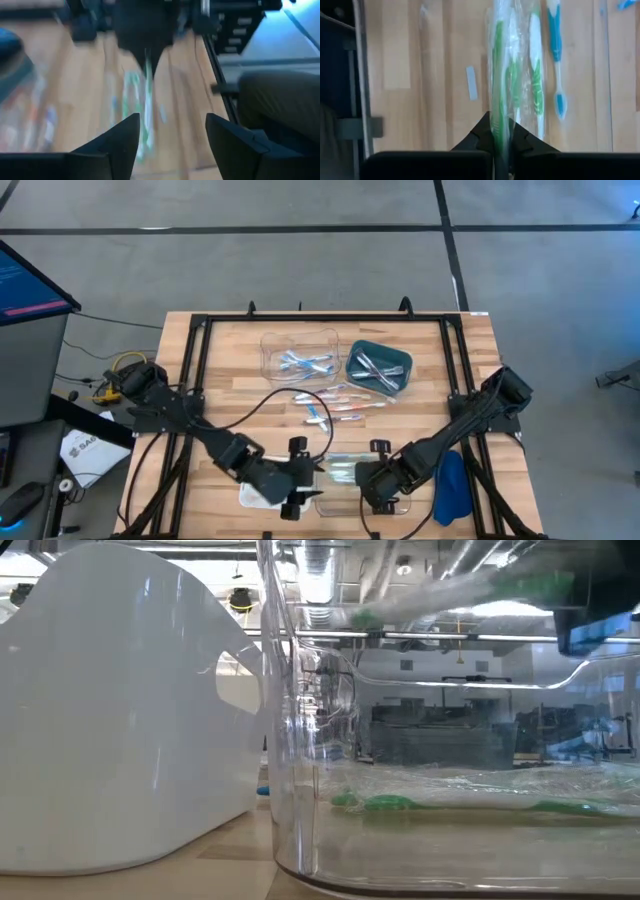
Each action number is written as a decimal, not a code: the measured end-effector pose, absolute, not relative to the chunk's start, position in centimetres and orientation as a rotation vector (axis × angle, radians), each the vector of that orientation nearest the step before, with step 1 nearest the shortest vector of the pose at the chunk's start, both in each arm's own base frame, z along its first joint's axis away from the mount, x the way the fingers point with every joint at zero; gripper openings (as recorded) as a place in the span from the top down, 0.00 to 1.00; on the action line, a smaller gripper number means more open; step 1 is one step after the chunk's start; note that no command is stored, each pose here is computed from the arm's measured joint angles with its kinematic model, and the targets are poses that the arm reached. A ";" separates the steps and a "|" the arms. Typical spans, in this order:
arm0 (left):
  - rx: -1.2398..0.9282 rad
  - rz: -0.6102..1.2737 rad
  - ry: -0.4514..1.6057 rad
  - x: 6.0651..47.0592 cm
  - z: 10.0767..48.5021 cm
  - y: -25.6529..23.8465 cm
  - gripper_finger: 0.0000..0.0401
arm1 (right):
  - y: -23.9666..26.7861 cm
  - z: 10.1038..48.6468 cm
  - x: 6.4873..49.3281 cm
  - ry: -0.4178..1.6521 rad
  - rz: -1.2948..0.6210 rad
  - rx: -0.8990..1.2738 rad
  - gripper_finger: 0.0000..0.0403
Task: Pick & Place Toothbrushes
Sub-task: Put the green toothbrush into the bottom transparent bin, then put the orange toothbrush into the white bin
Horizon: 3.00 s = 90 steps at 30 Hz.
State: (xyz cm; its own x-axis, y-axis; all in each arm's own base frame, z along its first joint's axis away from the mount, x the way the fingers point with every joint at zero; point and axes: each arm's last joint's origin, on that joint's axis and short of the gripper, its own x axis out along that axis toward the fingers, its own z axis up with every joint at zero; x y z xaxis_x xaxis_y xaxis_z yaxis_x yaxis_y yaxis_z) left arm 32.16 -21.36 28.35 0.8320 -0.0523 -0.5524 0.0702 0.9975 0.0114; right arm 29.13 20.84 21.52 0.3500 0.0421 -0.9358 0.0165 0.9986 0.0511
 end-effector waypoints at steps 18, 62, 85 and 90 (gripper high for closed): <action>0.172 -0.008 0.311 29.5 30.2 -25.1 0.53 | 21.4 16.1 31.2 1.319 -0.033 0.107 0.98; 0.265 -0.012 0.282 29.5 29.0 -24.7 0.53 | 21.2 26.7 26.3 0.826 -0.188 -0.091 0.72; 0.281 0.004 0.121 26.7 33.2 -17.4 0.58 | 17.1 33.4 25.1 0.505 -0.352 -0.254 0.72; 0.369 0.096 0.180 28.0 30.9 -14.6 0.58 | 15.8 32.0 27.1 0.554 -0.431 -0.352 0.72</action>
State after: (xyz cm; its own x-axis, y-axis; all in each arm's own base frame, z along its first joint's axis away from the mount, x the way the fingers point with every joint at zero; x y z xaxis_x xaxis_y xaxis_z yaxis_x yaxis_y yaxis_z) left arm 27.98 -14.59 30.86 0.9796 0.1259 -0.1568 -0.0607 0.9284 0.3665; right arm 27.14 15.76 31.99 0.7662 -0.4806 -0.4265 0.2954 0.8529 -0.4305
